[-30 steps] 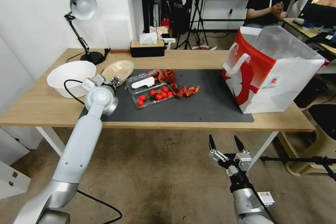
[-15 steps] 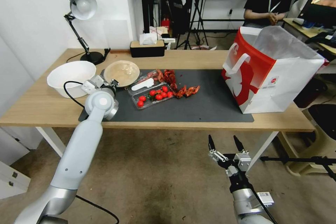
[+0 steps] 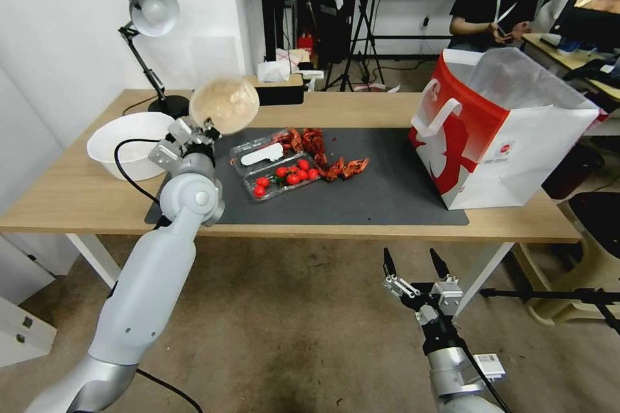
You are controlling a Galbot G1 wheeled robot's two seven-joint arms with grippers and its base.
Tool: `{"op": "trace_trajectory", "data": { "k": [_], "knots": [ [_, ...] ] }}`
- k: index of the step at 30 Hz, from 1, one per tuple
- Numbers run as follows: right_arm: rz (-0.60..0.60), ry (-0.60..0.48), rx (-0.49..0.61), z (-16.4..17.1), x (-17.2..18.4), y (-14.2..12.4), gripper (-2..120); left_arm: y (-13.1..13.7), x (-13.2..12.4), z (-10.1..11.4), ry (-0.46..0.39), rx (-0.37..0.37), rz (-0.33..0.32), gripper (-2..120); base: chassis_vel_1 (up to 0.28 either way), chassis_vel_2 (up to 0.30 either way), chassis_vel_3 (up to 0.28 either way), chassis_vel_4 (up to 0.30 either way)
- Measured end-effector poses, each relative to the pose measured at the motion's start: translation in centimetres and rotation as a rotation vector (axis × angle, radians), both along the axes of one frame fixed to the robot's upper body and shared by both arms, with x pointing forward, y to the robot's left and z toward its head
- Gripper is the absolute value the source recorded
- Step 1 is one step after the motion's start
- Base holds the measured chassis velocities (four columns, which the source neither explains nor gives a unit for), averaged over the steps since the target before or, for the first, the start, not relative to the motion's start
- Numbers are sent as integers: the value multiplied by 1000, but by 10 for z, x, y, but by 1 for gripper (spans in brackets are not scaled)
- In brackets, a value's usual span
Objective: Pick up the trash from the table and place it into the takeout bag.
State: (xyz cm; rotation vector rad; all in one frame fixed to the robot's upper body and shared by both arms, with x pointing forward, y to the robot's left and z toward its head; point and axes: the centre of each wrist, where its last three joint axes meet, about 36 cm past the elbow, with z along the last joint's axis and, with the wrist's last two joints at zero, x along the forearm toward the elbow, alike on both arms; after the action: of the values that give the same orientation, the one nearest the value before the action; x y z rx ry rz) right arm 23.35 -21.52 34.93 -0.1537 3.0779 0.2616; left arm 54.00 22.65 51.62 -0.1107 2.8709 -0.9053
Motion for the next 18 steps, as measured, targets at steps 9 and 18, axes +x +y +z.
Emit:
{"op": "trace_trajectory", "data": {
  "k": [9,18],
  "knots": [
    [-5,-1,0,0,0,0,100,-29,4,34,-219,178,-130,1,0,0,0,0],
    [-7,-8,-14,1,-1,2,100,-97,24,70,-370,388,-297,1,0,0,0,0]
  ]
}}
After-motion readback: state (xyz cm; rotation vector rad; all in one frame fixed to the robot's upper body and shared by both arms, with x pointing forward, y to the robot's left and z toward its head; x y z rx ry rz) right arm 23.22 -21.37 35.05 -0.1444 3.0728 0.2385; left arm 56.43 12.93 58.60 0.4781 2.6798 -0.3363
